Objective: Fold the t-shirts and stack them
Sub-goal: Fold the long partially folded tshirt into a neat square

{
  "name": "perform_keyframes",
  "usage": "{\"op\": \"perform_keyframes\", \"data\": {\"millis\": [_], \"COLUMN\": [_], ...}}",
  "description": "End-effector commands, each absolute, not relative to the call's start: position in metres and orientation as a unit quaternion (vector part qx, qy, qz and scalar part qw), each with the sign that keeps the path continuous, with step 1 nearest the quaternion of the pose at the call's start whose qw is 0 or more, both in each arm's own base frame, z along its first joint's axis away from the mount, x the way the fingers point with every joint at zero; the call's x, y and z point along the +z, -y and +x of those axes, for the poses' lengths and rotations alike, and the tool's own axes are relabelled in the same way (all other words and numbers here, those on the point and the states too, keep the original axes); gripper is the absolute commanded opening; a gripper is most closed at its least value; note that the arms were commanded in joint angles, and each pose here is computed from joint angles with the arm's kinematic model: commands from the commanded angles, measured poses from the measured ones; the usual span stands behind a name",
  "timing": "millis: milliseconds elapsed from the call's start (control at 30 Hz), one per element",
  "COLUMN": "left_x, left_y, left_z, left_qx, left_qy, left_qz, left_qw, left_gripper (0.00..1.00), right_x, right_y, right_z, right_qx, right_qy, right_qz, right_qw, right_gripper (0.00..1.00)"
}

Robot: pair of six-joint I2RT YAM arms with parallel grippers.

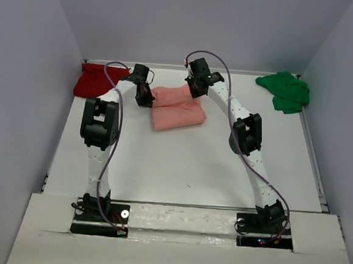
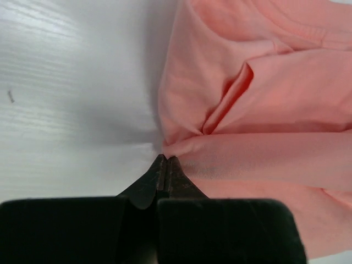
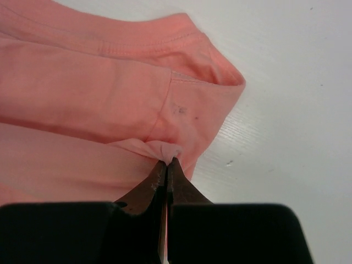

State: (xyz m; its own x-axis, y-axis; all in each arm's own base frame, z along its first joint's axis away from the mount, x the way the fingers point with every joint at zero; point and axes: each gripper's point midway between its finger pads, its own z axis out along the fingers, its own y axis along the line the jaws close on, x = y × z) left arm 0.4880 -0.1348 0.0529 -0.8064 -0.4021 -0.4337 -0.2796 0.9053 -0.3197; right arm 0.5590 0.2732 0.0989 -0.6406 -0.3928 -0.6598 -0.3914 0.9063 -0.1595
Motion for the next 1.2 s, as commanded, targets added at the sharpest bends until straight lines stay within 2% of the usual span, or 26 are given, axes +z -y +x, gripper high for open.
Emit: {"op": "perform_keyframes", "data": {"millis": [0, 67, 100, 133, 167, 200, 233, 267, 433, 533, 767, 867, 967, 1000, 1067, 1100, 1133, 1167], "left_x": [0.051, 0.054, 0.057, 0.063, 0.074, 0.080, 0.093, 0.100, 0.160, 0.193, 0.239, 0.237, 0.205, 0.214, 0.195, 0.187, 0.173, 0.169], "left_y": [0.129, 0.134, 0.135, 0.135, 0.137, 0.134, 0.135, 0.135, 0.136, 0.146, 0.186, 0.196, 0.196, 0.198, 0.193, 0.191, 0.188, 0.187], "left_z": [0.512, 0.523, 0.526, 0.529, 0.537, 0.539, 0.542, 0.543, 0.535, 0.516, 0.469, 0.449, 0.423, 0.423, 0.410, 0.406, 0.399, 0.397], "left_qx": [-0.124, -0.136, -0.137, -0.138, -0.145, -0.131, -0.122, -0.114, -0.068, -0.051, -0.075, -0.097, -0.109, -0.118, -0.120, -0.119, -0.116, -0.117], "left_qy": [-0.947, -0.944, -0.943, -0.940, -0.936, -0.936, -0.934, -0.932, -0.910, -0.898, -0.884, -0.888, -0.905, -0.899, -0.904, -0.906, -0.912, -0.914], "left_qz": [-0.181, -0.169, -0.168, -0.168, -0.161, -0.158, -0.146, -0.139, -0.115, -0.101, -0.050, -0.041, -0.044, -0.046, -0.056, -0.059, -0.060, -0.067], "left_qw": [0.237, 0.248, 0.255, 0.262, 0.277, 0.286, 0.304, 0.316, 0.391, 0.426, 0.458, 0.447, 0.409, 0.418, 0.406, 0.401, 0.389, 0.384], "left_gripper": [0.00, 0.11, 0.17, 0.35, 0.43, 0.49, 0.57, 0.61, 0.74, 0.75, 0.74, 0.74, 0.69, 0.68, 0.56, 0.45, 0.22, 0.07], "right_x": [0.062, 0.052, 0.049, 0.047, 0.043, 0.041, 0.039, 0.041, 0.063, 0.090, 0.161, 0.187, 0.178, 0.187, 0.169, 0.167, 0.164, 0.161], "right_y": [-0.249, -0.244, -0.244, -0.246, -0.244, -0.242, -0.239, -0.237, -0.228, -0.222, -0.216, -0.218, -0.227, -0.229, -0.238, -0.238, -0.248, -0.253], "right_z": [0.572, 0.566, 0.565, 0.563, 0.561, 0.560, 0.559, 0.560, 0.561, 0.562, 0.541, 0.527, 0.497, 0.495, 0.477, 0.472, 0.457, 0.450], "right_qx": [0.015, 0.022, 0.023, 0.030, 0.024, 0.019, 0.014, 0.008, -0.014, -0.025, -0.052, -0.048, -0.029, -0.020, -0.010, -0.003, 0.022, 0.030], "right_qy": [-0.920, -0.926, -0.928, -0.929, -0.931, -0.931, -0.932, -0.932, -0.926, -0.919, -0.900, -0.897, -0.907, -0.905, -0.912, -0.914, -0.916, -0.917], "right_qz": [-0.199, -0.198, -0.195, -0.195, -0.194, -0.194, -0.196, -0.195, -0.198, -0.192, -0.192, -0.175, -0.179, -0.176, -0.177, -0.176, -0.189, -0.190], "right_qw": [0.337, 0.322, 0.318, 0.314, 0.309, 0.308, 0.305, 0.307, 0.322, 0.345, 0.388, 0.403, 0.381, 0.387, 0.370, 0.366, 0.354, 0.349], "right_gripper": [0.00, 0.00, 0.08, 0.14, 0.22, 0.39, 0.51, 0.52, 0.66, 0.71, 0.75, 0.76, 0.73, 0.73, 0.73, 0.72, 0.72, 0.71]}}
